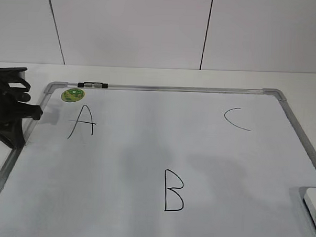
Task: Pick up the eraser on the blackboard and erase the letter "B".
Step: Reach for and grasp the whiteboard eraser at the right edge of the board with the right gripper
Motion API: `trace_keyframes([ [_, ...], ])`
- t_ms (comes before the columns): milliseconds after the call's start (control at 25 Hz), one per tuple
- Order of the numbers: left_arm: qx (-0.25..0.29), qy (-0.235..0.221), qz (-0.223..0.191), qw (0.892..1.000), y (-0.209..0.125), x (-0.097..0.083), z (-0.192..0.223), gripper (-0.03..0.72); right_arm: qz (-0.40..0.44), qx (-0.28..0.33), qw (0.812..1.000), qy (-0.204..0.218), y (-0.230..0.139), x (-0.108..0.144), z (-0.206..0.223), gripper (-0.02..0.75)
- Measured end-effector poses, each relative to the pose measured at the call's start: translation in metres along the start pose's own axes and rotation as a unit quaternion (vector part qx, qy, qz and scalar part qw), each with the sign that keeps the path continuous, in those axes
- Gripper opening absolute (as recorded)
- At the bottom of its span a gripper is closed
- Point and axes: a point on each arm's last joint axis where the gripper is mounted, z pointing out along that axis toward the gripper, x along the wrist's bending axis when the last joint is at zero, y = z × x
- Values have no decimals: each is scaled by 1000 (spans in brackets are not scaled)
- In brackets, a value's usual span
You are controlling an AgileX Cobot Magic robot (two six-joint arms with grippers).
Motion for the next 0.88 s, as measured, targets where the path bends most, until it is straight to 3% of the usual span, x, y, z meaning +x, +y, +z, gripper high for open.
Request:
trace_keyframes([
  [320, 1, -1, -2, 1000, 0, 0, 0, 20, 0, 6, 1000, -1, -1, 0, 0, 584],
  [880, 2, -1, -2, 1000, 0, 0, 0, 20, 18, 112, 993, -15, 5, 0, 18, 638],
])
